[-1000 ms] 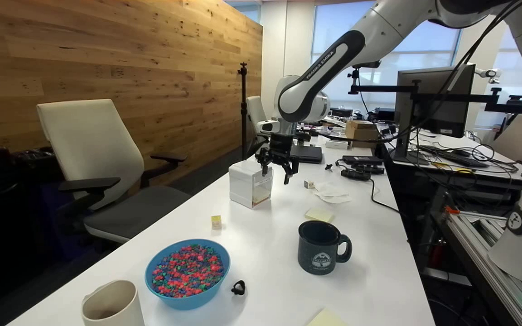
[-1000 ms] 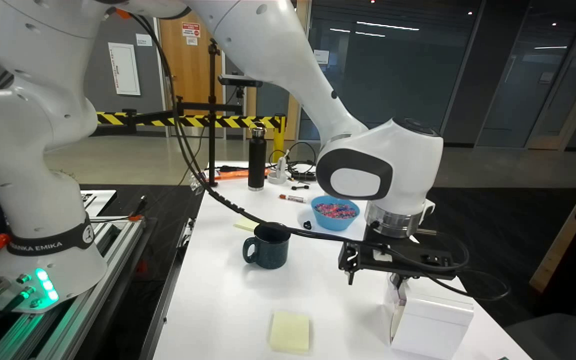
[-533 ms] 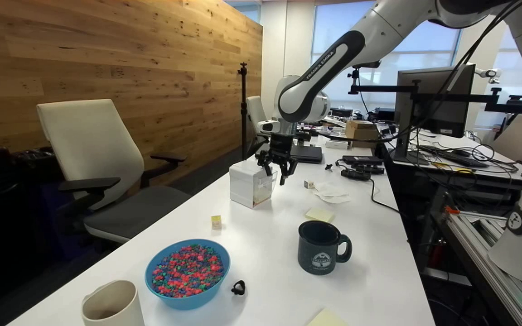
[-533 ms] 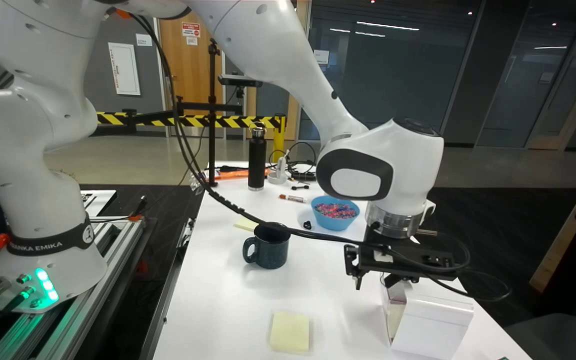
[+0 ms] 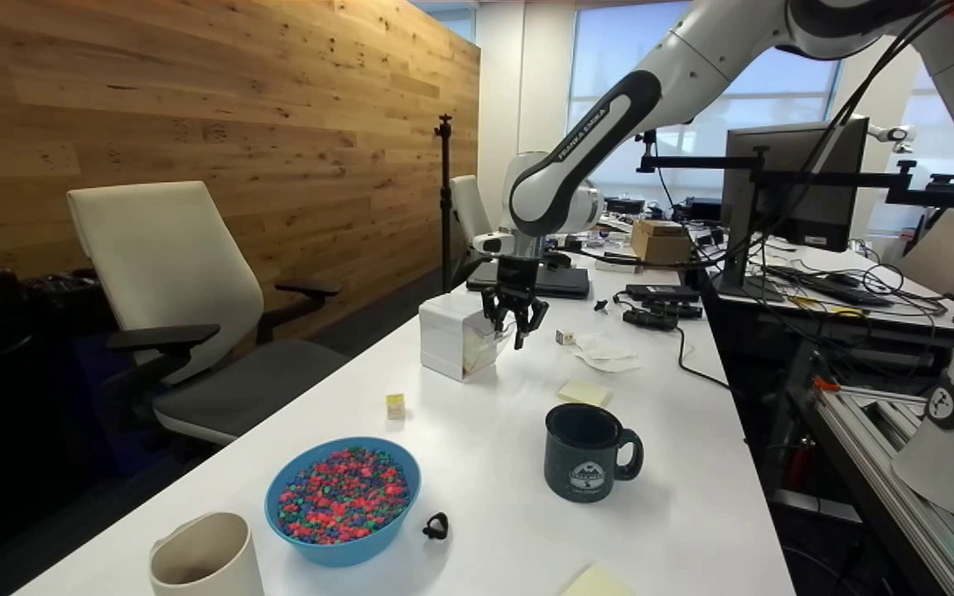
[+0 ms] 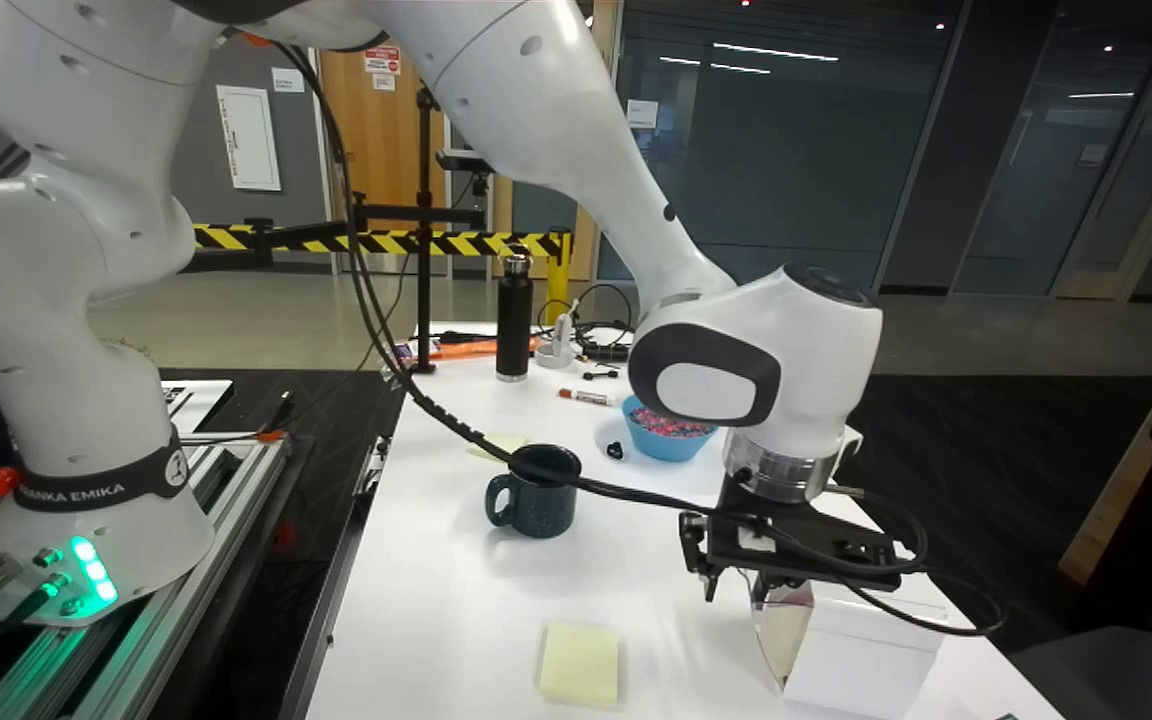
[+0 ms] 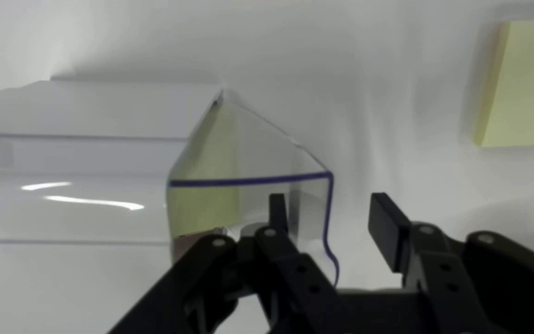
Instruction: Open the white box then close it.
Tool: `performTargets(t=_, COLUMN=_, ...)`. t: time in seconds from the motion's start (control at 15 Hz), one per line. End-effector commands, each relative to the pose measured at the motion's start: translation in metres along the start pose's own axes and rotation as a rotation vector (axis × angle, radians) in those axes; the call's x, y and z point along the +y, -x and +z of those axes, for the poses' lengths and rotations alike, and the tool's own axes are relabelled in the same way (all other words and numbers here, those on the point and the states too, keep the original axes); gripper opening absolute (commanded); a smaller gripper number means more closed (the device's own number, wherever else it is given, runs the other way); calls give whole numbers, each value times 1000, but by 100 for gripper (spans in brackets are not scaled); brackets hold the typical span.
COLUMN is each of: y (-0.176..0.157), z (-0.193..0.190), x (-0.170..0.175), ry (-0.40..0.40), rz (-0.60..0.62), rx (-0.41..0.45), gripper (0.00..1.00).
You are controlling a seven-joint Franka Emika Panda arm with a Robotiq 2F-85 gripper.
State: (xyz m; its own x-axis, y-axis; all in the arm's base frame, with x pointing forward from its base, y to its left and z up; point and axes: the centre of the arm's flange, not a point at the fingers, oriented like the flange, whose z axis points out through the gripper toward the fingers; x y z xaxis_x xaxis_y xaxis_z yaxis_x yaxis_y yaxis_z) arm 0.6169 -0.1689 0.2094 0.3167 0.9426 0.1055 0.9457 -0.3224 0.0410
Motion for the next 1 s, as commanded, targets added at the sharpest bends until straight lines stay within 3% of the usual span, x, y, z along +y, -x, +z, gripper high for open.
performTargets(t=0.0, y=6, z=5, x=5, ry=5, rz=-27, rx=-10, gripper=20)
performTargets(t=0.13, y=6, z=6, x=3, ry=9, rz=-33, rx=-12, gripper=4)
performTargets(t=0.27, y=6, z=1, x=7, ry=29, rz=-43, rx=-15, gripper=1)
performTargets(t=0.93, y=14, z=9, x=1, ry=44, rz=-73, rx=-52, gripper=3)
